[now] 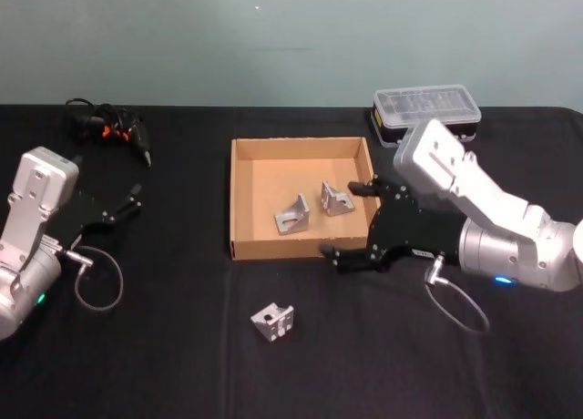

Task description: Use one hand to pick up the angle iron from the table and place it into the box.

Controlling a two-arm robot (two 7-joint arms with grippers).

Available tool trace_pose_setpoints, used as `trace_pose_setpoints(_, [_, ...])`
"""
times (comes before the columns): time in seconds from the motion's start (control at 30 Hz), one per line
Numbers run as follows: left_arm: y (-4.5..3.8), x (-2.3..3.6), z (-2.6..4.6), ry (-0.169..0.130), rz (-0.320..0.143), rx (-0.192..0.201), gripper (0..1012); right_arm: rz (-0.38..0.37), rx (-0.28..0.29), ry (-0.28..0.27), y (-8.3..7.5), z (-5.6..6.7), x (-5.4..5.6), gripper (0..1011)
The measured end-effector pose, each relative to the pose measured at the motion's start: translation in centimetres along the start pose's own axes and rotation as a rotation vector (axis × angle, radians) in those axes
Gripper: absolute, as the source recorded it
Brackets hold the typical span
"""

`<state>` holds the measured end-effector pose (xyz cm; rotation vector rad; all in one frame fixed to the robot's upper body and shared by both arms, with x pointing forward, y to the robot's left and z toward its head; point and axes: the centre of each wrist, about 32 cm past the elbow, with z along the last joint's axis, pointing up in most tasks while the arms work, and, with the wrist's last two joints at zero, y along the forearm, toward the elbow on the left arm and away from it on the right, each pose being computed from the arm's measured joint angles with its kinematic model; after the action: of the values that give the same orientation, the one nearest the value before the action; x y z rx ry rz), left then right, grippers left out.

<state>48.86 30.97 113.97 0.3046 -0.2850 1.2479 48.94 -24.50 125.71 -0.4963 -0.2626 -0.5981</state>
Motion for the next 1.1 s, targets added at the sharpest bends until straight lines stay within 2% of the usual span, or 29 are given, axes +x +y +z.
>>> trace_pose_setpoints(0.23, [0.00, 0.00, 0.00, 0.000, 0.000, 0.000, 1000, 0.169, -0.029, -0.173, -0.2, 0.8, 0.9, 1004])
trace_pose_setpoints(0.43, [0.00, 0.00, 0.00, 0.000, 0.000, 0.000, 1000, 0.261, -0.059, -0.278, 0.3, 1.4, 1.3, 1004])
trace_pose_setpoints(0.8, [0.00, 0.00, 0.00, 0.000, 0.000, 0.000, 1000, 0.384, -0.107, -0.422, 1.8, 2.1, 0.9, 1004])
trace_pose_setpoints(1.1, [0.00, 0.00, 0.00, 0.000, 0.000, 0.000, 1000, 0.438, -0.139, -0.494, 3.3, 2.4, 0.4, 1004])
